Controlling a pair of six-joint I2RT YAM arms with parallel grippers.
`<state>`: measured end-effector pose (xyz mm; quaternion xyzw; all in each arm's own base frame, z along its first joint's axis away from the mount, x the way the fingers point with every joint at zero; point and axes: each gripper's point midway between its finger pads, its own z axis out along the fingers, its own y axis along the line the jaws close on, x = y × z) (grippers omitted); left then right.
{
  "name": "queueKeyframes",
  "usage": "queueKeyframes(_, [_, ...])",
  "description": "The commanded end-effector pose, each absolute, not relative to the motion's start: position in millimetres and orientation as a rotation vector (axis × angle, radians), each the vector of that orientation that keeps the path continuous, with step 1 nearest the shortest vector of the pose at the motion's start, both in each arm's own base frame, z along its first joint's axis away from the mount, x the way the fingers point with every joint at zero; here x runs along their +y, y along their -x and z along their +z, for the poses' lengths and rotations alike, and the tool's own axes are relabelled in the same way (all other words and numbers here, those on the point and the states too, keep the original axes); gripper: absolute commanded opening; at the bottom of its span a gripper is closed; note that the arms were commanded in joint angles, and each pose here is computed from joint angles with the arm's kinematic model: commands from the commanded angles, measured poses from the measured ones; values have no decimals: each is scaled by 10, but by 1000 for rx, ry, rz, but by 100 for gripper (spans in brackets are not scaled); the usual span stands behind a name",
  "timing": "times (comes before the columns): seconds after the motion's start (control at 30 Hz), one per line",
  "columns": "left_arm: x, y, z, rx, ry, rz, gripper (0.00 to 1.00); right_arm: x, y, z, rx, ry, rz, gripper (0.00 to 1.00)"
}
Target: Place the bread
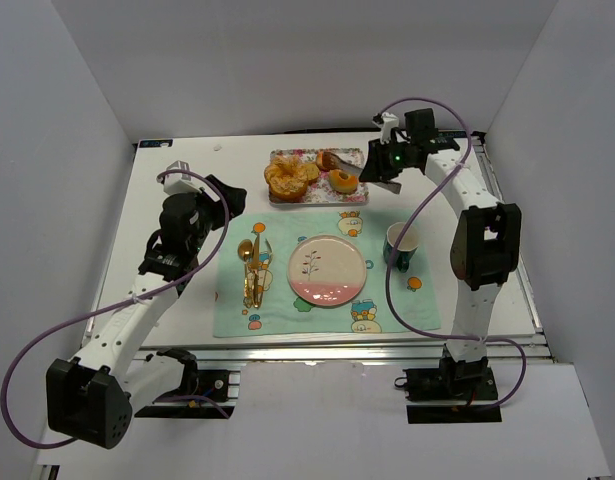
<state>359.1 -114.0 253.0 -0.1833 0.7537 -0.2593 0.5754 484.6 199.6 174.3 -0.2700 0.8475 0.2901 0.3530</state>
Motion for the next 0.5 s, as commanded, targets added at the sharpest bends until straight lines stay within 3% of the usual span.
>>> queueKeyframes(0.0, [-1081, -3577, 2613, 1735, 450, -603, 85, 2181, -4693, 1774, 2248, 538, 949, 33])
queueKeyframes(0.47, [-1094, -3606, 2628, 1719, 490, -633, 85, 2386, -4729, 1692, 2320, 192, 1174, 40])
